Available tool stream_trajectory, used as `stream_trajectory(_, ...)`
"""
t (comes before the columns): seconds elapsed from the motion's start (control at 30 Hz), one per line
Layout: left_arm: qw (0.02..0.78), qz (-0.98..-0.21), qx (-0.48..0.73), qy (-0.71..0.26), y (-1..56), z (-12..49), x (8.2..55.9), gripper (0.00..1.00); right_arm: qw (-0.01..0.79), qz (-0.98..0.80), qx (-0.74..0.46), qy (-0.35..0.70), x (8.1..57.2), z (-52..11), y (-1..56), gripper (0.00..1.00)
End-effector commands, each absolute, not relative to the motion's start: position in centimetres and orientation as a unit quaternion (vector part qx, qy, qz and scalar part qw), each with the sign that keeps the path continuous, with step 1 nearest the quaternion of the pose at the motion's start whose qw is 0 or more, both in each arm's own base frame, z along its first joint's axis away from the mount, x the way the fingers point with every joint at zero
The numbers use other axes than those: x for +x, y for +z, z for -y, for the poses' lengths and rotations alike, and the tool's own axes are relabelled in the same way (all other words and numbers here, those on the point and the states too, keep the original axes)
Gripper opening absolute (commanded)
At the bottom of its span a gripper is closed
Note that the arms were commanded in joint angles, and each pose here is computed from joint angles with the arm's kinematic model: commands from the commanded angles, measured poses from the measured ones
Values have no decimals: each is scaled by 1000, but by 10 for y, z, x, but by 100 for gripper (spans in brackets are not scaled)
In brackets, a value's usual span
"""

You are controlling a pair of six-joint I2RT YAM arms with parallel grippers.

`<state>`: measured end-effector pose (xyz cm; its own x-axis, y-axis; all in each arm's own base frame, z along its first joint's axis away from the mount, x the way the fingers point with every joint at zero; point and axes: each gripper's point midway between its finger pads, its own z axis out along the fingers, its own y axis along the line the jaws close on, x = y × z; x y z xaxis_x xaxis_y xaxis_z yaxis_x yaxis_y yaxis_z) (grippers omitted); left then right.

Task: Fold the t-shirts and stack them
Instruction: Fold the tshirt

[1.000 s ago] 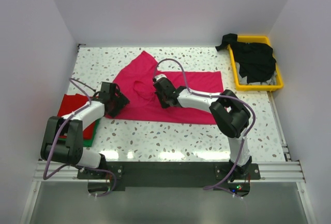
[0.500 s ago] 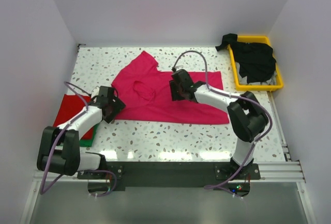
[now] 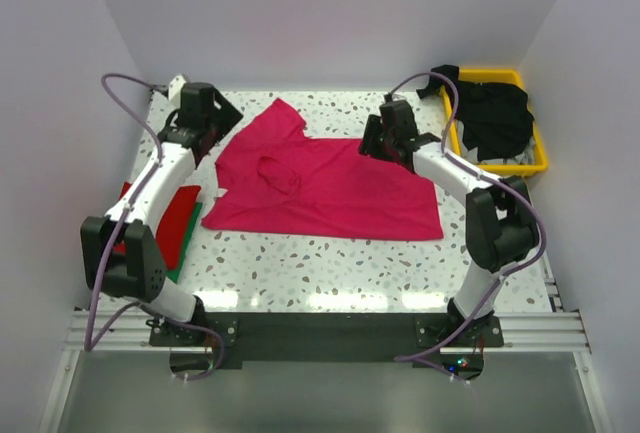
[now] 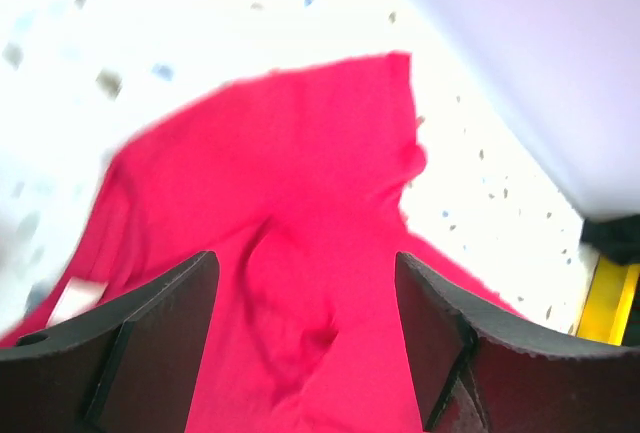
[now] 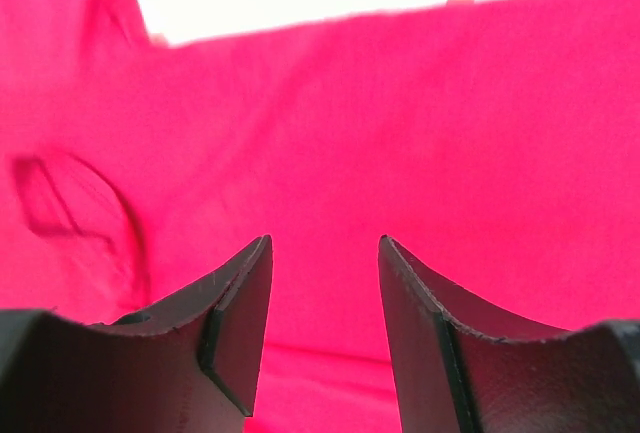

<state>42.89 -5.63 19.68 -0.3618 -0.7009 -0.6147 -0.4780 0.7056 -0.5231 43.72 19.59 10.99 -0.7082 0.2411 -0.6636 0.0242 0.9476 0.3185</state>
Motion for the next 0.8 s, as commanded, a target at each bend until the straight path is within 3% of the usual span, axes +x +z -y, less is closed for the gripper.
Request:
stream_trajectory(0.0,482,-808,-325,-102,217,48,473,76,429,-875,109,198,474,-189,158,51)
stream_trajectory(0.2,547,-803,-201,-125,236,67,561,75,427,-862,138,235,502,-169,156,51)
stream_trajectory(0.23,532,-818,-178,-124,211,73,575,75,421,-864,141,238,505,-168,150,50)
stream_trajectory(0.3,556,-814,-127,-115,223,77,601,75,424,-860,143,245,512,-164,151,50)
stream_trajectory(0.4,557,-821,-62,-109,188,89,636,76,428,-858,143,244,520,-157,150,50)
stream_trajectory(0.77,581,-796,55,-157,137,127,694,82,425,-857,139,256,538,-150,138,50)
